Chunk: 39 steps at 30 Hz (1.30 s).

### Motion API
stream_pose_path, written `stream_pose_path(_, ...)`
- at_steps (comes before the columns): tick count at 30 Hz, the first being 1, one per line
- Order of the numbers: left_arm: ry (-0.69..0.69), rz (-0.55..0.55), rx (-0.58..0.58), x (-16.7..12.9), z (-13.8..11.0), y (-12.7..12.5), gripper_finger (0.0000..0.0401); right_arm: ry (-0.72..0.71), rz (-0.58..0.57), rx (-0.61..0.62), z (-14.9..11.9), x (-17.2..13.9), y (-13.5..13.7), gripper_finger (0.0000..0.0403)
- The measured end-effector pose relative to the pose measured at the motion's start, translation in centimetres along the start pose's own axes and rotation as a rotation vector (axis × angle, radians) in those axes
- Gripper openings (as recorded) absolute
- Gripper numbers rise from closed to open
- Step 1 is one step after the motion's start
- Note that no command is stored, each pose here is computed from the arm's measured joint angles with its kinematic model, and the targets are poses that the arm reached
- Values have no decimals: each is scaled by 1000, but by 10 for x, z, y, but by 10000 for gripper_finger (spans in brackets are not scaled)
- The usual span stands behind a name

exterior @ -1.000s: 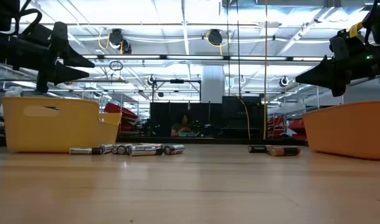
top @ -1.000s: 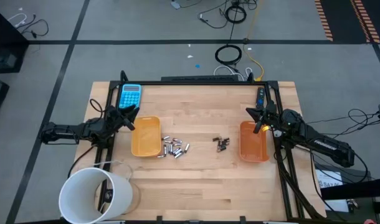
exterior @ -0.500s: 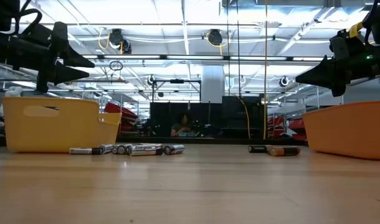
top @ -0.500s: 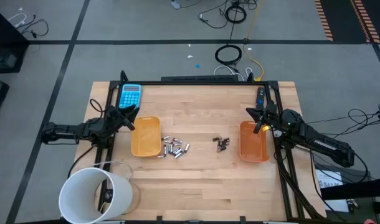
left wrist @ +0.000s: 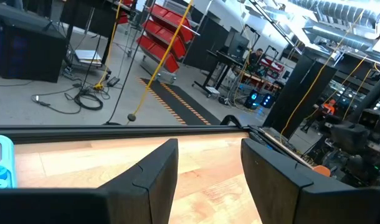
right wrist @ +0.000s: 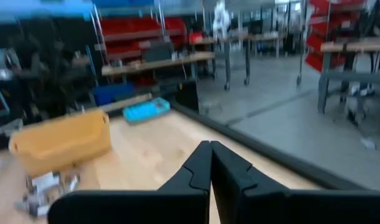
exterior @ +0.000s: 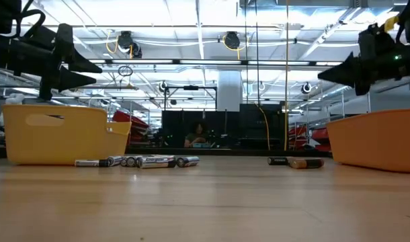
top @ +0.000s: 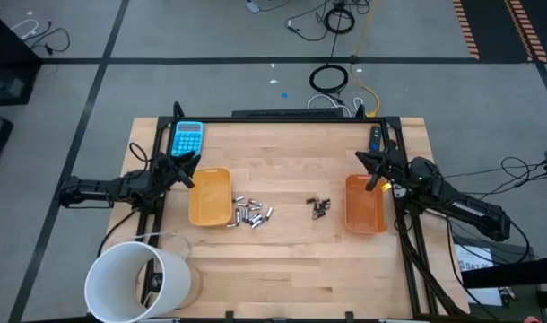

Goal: Sort batteries
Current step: Put the black battery into the orange bin

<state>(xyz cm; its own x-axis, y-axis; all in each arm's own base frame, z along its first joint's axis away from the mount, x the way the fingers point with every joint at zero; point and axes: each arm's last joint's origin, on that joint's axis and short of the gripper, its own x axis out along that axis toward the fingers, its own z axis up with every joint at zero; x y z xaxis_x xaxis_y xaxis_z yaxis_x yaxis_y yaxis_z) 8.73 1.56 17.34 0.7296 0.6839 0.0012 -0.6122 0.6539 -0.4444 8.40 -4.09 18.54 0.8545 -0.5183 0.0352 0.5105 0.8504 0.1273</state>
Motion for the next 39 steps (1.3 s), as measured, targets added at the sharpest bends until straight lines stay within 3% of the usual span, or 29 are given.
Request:
stream_pose_path(5,0,0,0,0,0,0,185,-126,18,93,12,-1,1,0)
stream_pose_path(10,0,0,1,0,0,0,185,-122,20,146,12,-1,1,0)
stream_pose_path(16,-33,19,271,1,3,0,185,-63,96,206,8,0,3,0)
stream_pose_path(24,-43,17,184,1,5,-1,185,-34,89,237,5,0,3,0)
stream_pose_path(28,-41,23,277,1,4,-1,185,-51,100,252,7,0,3,0)
stream_pose_path(30,-40,15,264,1,4,-1,185,-66,104,258,8,0,4,0)
stream_pose_path(36,30,-253,112,0,4,-9,185,-104,118,342,13,0,4,0)
stream_pose_path(39,25,-305,78,-2,15,-15,184,-98,130,409,13,0,4,0)
